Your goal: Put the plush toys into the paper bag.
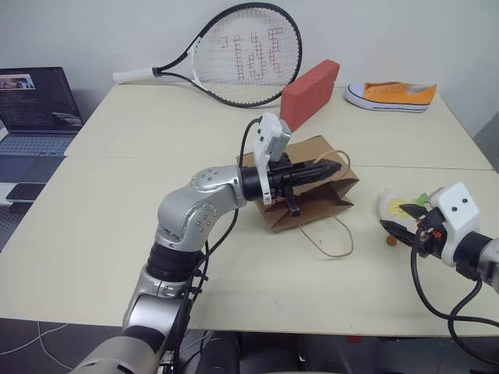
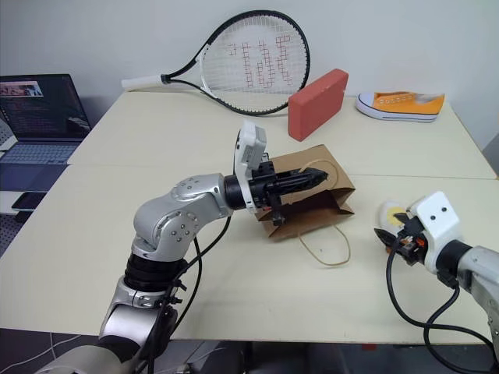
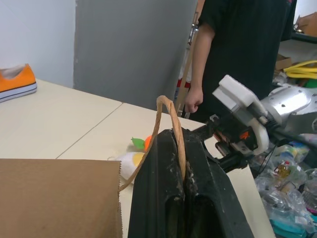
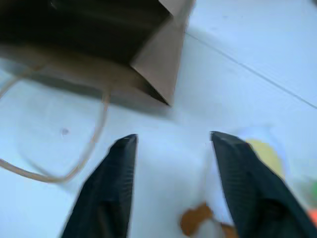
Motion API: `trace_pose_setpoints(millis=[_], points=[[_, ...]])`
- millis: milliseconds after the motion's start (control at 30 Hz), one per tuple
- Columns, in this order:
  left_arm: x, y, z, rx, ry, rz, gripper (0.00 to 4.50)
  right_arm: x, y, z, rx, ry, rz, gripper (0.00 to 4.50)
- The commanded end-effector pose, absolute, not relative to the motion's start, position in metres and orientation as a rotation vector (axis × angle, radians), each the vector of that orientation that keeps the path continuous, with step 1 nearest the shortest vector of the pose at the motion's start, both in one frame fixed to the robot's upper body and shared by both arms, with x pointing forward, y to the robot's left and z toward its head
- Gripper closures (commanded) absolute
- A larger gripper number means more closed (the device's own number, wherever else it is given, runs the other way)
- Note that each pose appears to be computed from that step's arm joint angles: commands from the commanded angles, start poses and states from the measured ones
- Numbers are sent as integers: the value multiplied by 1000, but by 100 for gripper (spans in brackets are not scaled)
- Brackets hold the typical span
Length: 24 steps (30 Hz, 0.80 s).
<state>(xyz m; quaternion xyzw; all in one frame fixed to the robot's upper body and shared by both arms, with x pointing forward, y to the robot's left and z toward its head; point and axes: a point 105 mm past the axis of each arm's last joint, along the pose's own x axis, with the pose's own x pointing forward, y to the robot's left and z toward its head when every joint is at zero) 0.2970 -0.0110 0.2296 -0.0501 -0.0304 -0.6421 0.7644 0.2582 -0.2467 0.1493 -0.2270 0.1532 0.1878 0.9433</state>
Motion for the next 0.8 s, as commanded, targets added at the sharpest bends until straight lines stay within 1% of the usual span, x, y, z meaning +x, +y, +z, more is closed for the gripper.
trace_pose_setpoints(millis=[33, 100, 267, 333, 467, 567, 600, 633, 700, 767, 800], points=[[294, -17, 233, -95, -109, -1402, 450, 267, -257, 143, -584, 240, 307, 114], [295, -18, 235, -111, -118, -1396, 450, 276, -265, 137, -609, 217, 247, 114], [300, -15, 242, -139, -143, -1377, 450, 297, -267, 119, -626, 206, 201, 114], [300, -13, 244, -139, -148, -1374, 450, 304, -269, 108, -563, 243, 173, 114], [300, -12, 242, -136, -147, -1368, 450, 312, -276, 106, -490, 272, 106, 114], [300, -11, 240, -150, -137, -1366, 450, 313, -277, 105, -486, 288, 105, 171], [300, -10, 239, -156, -131, -1367, 450, 313, -276, 104, -492, 293, 107, 201], [299, -10, 238, -157, -125, -1368, 450, 313, -277, 105, -496, 292, 103, 243], [300, -10, 236, -165, -117, -1370, 450, 313, -276, 107, -496, 277, 102, 304], [302, -9, 237, -180, -112, -1367, 450, 312, -275, 117, -508, 242, 115, 373], [303, -8, 237, -186, -109, -1363, 450, 310, -274, 125, -508, 221, 130, 399]])
